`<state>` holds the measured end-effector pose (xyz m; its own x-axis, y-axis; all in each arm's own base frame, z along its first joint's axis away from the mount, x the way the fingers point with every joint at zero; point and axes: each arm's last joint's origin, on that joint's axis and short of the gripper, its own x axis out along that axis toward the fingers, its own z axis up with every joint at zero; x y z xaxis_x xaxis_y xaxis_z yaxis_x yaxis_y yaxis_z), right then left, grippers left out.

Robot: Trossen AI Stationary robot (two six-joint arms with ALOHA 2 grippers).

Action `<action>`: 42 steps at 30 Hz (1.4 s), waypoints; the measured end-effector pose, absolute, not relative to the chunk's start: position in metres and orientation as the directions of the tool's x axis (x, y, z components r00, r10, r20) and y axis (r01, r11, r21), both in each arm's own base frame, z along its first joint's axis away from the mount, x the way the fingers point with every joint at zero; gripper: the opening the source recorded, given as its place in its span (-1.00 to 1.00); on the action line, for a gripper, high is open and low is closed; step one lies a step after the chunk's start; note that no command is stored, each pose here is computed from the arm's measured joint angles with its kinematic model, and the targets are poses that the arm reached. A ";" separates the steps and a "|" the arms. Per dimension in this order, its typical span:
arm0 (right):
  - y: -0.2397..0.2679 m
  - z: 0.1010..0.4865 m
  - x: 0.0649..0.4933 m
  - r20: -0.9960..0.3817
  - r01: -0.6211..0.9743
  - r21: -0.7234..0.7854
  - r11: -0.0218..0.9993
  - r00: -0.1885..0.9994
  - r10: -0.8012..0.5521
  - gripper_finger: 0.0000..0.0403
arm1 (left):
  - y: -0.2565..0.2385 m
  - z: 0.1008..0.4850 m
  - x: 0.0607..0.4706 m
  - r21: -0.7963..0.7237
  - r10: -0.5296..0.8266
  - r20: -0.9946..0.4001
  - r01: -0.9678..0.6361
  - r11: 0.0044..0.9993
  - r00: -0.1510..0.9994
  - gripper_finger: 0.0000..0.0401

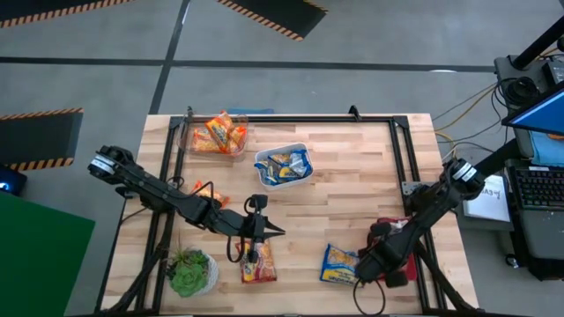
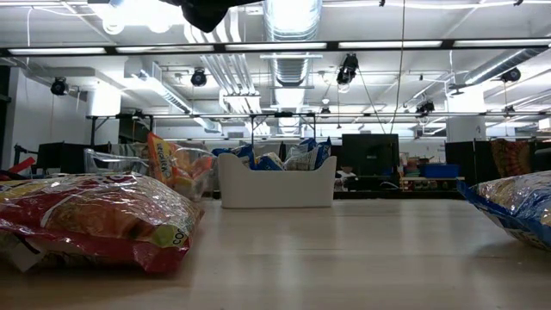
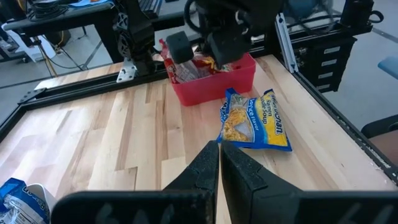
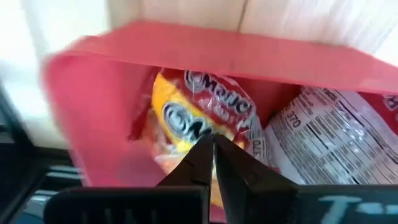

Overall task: Sort Maruchan noodles
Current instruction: Put the red noodle pack into the pink bin, then put the blue noodle pack into the white bin

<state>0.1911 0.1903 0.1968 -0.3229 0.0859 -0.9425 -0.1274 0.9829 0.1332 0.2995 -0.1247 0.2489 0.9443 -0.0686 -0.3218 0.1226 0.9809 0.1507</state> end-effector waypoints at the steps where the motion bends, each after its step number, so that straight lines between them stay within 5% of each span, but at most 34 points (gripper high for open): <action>1: 0.191 0.201 0.192 -0.943 -0.128 0.136 0.982 -0.320 0.089 -0.96 | -0.125 0.249 0.300 0.151 -0.069 -0.322 0.123 0.981 0.944 -1.00; 6: 0.198 0.227 0.200 -0.955 -0.130 0.153 0.980 -0.274 0.113 -0.96 | -0.125 0.249 0.300 0.114 -0.069 -0.320 0.111 0.987 0.945 -1.00; 12: 0.206 0.248 0.219 -0.999 -0.177 0.044 0.983 0.015 0.047 -0.96 | -0.125 0.249 0.299 0.042 -0.071 -0.320 0.089 0.995 0.945 -1.00; 19: 0.213 0.241 0.247 -0.954 -0.249 0.109 0.962 0.244 0.171 -0.96 | -0.126 0.251 0.300 -0.030 -0.073 -0.302 0.067 0.997 0.951 -1.00; 37: 0.192 0.171 0.295 -0.992 -0.344 0.002 0.939 0.121 0.046 -0.96 | -0.127 0.262 0.303 0.004 -0.076 -0.271 0.080 0.997 0.960 -1.00; 42: 0.170 0.161 0.313 -0.962 -0.378 -0.238 0.895 0.219 -0.164 -0.96 | -0.127 0.262 0.303 0.007 -0.075 -0.271 0.080 0.997 0.960 -1.00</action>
